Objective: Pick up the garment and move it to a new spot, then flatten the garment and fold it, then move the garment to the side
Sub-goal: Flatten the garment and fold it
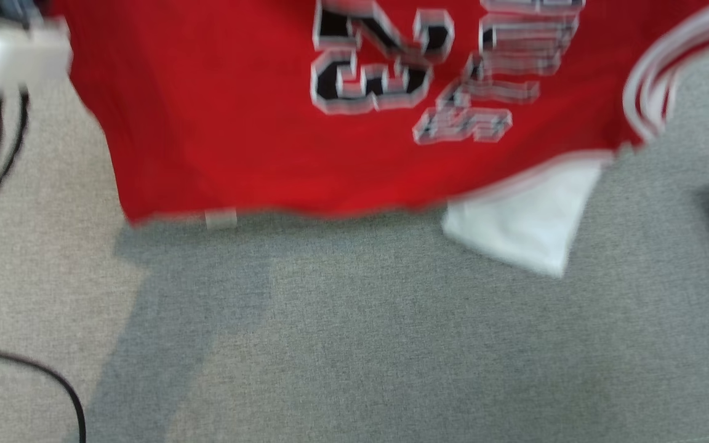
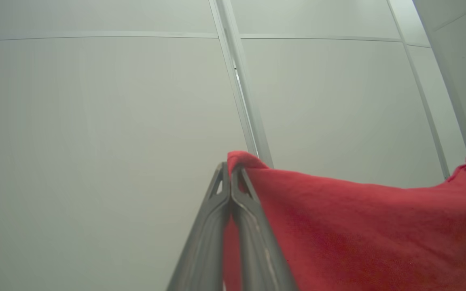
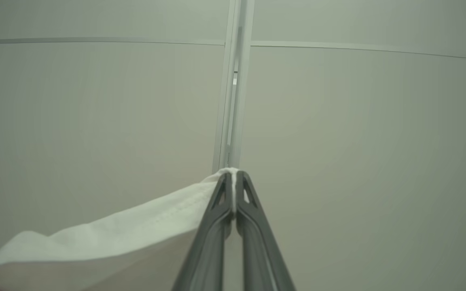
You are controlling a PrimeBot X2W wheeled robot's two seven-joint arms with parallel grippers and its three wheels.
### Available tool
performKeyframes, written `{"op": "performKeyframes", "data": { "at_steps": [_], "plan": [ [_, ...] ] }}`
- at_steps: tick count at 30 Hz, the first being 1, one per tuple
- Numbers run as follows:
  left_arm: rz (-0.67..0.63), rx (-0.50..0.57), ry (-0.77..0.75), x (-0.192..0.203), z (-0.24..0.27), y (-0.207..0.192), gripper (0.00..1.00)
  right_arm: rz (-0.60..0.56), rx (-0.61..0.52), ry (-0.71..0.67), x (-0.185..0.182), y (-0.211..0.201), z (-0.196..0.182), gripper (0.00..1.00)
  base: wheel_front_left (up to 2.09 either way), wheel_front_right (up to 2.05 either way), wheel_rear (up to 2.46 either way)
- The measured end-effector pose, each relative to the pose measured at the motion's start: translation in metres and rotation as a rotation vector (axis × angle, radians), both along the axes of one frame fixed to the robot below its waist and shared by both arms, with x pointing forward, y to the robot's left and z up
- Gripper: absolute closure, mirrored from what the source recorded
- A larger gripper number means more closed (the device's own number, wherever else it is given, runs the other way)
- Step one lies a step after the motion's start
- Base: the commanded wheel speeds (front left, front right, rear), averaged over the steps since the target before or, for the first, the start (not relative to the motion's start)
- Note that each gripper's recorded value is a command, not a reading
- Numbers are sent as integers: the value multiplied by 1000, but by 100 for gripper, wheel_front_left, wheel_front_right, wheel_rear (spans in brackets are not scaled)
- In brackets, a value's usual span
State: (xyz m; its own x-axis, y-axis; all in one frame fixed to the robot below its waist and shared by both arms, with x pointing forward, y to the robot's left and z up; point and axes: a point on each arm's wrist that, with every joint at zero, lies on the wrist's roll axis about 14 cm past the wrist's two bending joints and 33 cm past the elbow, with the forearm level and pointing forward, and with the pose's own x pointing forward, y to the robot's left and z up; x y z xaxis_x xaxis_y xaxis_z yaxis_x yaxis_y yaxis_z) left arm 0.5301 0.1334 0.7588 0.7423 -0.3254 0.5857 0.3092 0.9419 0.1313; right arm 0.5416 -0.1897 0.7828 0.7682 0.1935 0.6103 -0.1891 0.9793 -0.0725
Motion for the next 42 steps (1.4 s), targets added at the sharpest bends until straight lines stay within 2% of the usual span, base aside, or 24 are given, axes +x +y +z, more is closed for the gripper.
{"op": "performKeyframes", "data": {
  "at_steps": [2,6,10,12,16,19,20,23,26,31,37,42],
  "plan": [
    [-2,5,-7,19,3,-2,100,12,10,-12,19,4,6,100,0,0,0],
    [10,7,12,56,3,-3,100,55,127,-94,44,9,30,100,0,0,0],
    [50,-24,58,87,-5,7,100,64,180,-55,69,15,27,100,0,0,0],
    [65,-37,99,99,-16,11,100,71,166,-8,80,23,15,100,0,0,0],
    [75,-76,242,122,-64,16,100,75,139,121,101,35,-30,100,0,0,0],
    [80,-115,369,131,-112,19,100,76,133,246,111,39,-80,100,0,0,0],
    [86,-155,527,125,-179,19,100,82,136,399,112,43,-147,100,0,0,0],
    [98,-186,682,103,-245,20,100,102,167,553,96,49,-216,100,0,0,0],
    [113,-225,786,79,-292,22,100,116,243,684,69,50,-276,100,0,0,0],
    [146,-278,907,24,-348,32,100,92,361,841,7,39,-346,100,0,0,0],
    [163,-295,970,-39,-373,38,100,65,493,919,-62,32,-376,100,0,0,0],
    [175,-297,983,-84,-371,43,100,43,540,917,-107,20,-372,100,0,0,0]
  ]
}}
